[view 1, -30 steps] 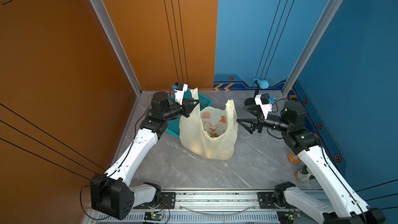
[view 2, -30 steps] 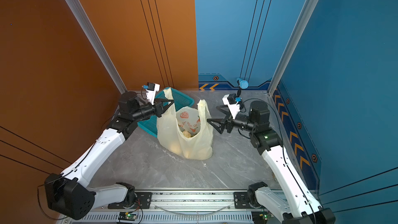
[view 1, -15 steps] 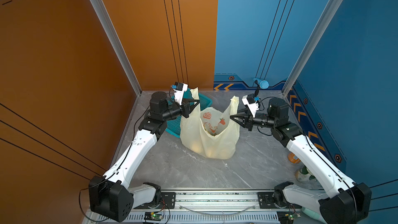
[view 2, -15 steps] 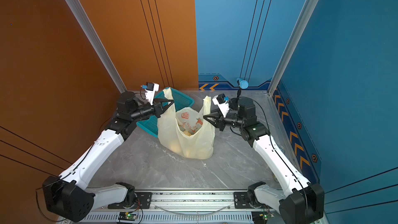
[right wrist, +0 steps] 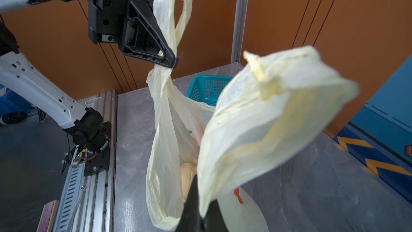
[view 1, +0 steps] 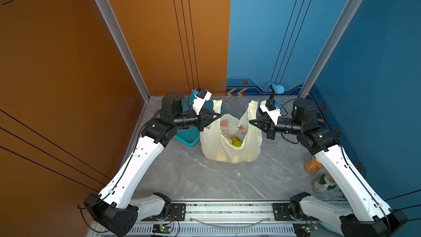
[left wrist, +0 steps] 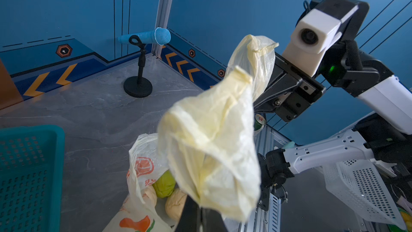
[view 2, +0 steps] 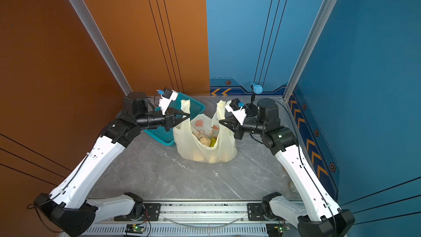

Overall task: Place the pears into plastic bags & tie knots
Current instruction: Tie the plastic bag at the center of the board.

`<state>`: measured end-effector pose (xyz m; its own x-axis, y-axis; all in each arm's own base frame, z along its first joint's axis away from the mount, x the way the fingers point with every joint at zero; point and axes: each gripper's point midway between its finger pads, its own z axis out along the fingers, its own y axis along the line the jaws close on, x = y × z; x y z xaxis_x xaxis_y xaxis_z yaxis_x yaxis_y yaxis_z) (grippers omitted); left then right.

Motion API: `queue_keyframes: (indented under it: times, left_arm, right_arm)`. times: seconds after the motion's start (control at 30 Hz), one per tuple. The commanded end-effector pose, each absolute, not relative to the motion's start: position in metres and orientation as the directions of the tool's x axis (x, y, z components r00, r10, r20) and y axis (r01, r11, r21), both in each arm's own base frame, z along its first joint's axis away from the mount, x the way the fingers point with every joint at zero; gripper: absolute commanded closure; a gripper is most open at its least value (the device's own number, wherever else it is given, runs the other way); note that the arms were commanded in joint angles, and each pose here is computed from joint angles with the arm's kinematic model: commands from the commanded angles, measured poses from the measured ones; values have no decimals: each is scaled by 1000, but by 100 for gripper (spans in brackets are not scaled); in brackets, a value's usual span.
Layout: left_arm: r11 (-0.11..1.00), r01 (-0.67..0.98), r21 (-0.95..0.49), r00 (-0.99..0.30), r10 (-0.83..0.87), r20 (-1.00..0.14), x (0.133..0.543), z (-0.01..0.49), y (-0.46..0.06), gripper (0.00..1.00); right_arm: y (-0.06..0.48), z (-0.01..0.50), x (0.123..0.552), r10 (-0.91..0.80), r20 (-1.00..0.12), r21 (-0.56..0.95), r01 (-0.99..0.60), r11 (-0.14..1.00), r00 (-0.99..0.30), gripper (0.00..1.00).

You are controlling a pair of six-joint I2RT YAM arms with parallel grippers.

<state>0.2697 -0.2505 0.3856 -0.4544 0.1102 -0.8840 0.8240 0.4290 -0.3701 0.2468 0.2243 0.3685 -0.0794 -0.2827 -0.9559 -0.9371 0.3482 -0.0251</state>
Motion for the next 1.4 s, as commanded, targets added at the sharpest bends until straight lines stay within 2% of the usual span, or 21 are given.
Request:
queue_keyframes:
  times: [0.0, 0.2, 0.4, 0.5, 0.67, 0.8, 0.9, 1.07, 1.2, 1.37]
  left_arm:
    - [425, 808, -408, -540, 256, -802, 249, 354, -254, 100]
    - [398, 816, -420, -571, 439, -694, 235, 318, -266, 100]
    - [314, 837, -448, -547, 461, -699, 227, 318, -272, 99]
    - [315, 840, -441, -542, 464, -701, 227, 319, -269, 84]
    - [329, 829, -453, -559, 453, -694, 227, 316, -254, 51]
    - [345, 827, -444, -561, 468, -682, 223, 313, -244, 38]
    - [329, 834, -442, -551, 464, -694, 220, 317, -243, 33]
    - [284, 850, -444, -527, 451, -720, 217, 330, -248, 31]
    - [285, 849, -446, -529, 458, -714, 218, 326, -250, 28]
    - [300, 849, -435, -528, 474, -705, 217, 317, -247, 24]
  right_arm:
    - [228, 346, 215, -436, -900, -101, -975, 198, 5, 100]
    - [255, 329, 196, -549, -831, -126, -992, 27, 90, 100]
    - [273, 309, 215, -638, -764, -148, -989, 25, 98, 100]
    - [280, 308, 218, -648, -753, -158, -987, 9, 114, 100]
    - [288, 307, 220, -650, -748, -159, -987, -18, 132, 100]
    - [293, 308, 216, -647, -748, -149, -987, -52, 147, 100]
    - [297, 307, 215, -652, -740, -150, -986, -76, 163, 100]
    - [300, 308, 203, -643, -736, -139, -977, -162, 212, 100]
    - [299, 312, 185, -615, -747, -120, -961, -249, 253, 100]
    - [293, 313, 172, -600, -746, -121, -945, -304, 288, 100]
